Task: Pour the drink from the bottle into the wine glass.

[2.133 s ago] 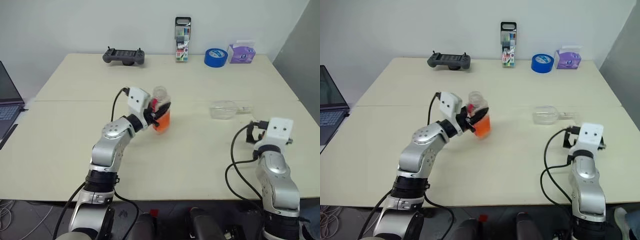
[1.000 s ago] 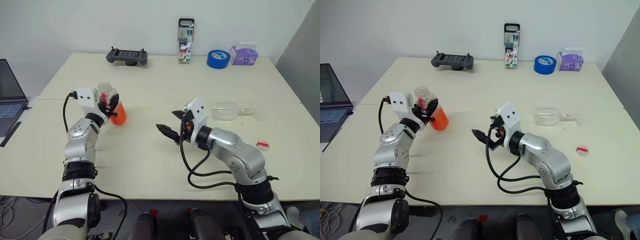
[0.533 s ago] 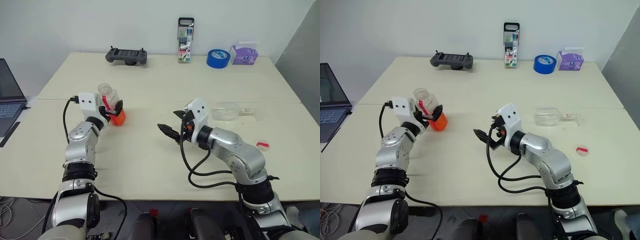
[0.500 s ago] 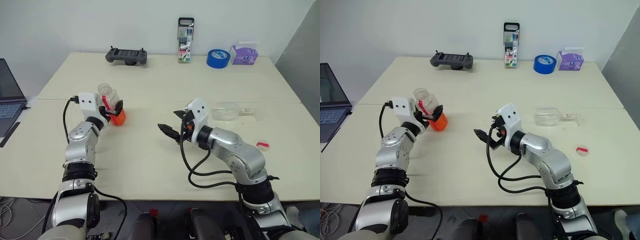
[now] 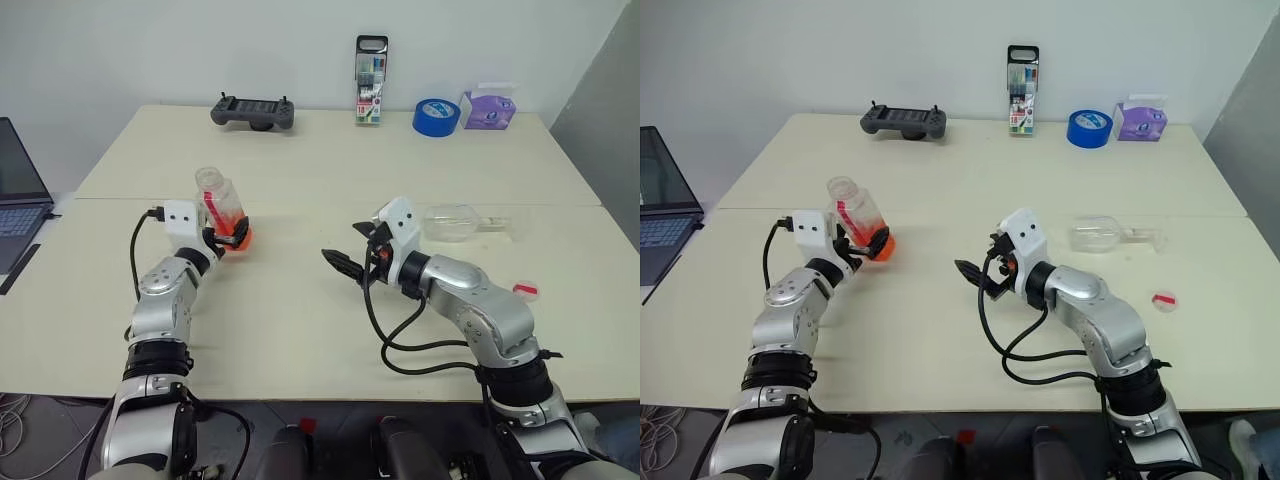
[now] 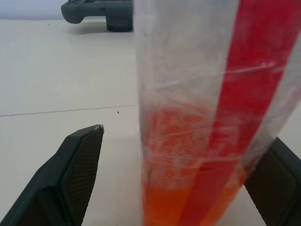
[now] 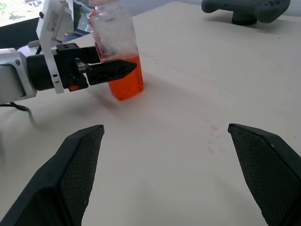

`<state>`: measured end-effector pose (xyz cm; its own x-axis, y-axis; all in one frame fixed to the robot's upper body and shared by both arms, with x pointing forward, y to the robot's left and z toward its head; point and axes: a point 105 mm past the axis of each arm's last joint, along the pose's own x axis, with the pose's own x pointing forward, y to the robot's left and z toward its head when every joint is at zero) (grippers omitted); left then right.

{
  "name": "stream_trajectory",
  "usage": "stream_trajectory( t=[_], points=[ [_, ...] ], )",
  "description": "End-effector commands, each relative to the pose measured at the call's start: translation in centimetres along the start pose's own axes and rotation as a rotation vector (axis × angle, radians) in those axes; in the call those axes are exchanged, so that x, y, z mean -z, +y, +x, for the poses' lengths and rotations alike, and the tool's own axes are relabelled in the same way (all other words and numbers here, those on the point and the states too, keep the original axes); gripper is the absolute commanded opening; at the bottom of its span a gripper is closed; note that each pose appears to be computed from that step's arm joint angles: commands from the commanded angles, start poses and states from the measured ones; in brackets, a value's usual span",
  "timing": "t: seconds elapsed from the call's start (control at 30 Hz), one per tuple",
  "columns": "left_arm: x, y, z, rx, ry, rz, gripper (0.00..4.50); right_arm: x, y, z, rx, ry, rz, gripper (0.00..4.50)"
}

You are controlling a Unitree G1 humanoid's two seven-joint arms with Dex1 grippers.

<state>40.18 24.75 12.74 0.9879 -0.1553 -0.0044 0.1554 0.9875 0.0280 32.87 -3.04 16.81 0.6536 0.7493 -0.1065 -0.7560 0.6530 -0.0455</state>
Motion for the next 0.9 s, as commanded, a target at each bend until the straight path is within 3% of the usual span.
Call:
stream_trajectory(
  t=[0.03,0.27,0.4,0.47,0.57,0.73,0.83,0.9],
  points=[
    [-0.8,-0.5,-0.5,0.016,-0.027,0.042,4.47,-0.6,-0.5,-0.6,0.011,-0.029,-0.031,4.5],
    [1.6,-0.7,-4.1,-0.003,0.038,0.03,4.47,0.3,-2.3,-1.1,0.08,-0.014,-0.041,4.5],
    [2.7,-2.1,-7.4,0.093,0.094,-0.011,4.47,0.0,-4.2,-2.2,0.204,-0.025,-0.097,4.5],
    [3.3,-4.3,-9.4,0.229,0.146,-0.06,4.47,-0.4,-5.7,-3.4,0.3,-0.033,-0.139,4.5],
    [2.6,-9.6,-11.3,0.5,0.174,-0.026,4.47,0.5,-7.8,-5.8,0.432,0.072,-0.282,4.5],
    [0.0,-16.8,-9.9,0.77,0.143,-0.065,4.47,1.7,-12.1,-10.0,0.738,0.337,-0.697,4.5],
    [-0.9,-19.5,-8.8,0.841,0.119,-0.072,4.47,2.4,-14.0,-11.0,0.796,0.462,-1.003,4.5],
    [-1.1,-20.4,-8.4,0.866,0.112,-0.077,4.47,2.5,-14.9,-10.9,0.811,0.485,-1.077,4.5]
  ],
)
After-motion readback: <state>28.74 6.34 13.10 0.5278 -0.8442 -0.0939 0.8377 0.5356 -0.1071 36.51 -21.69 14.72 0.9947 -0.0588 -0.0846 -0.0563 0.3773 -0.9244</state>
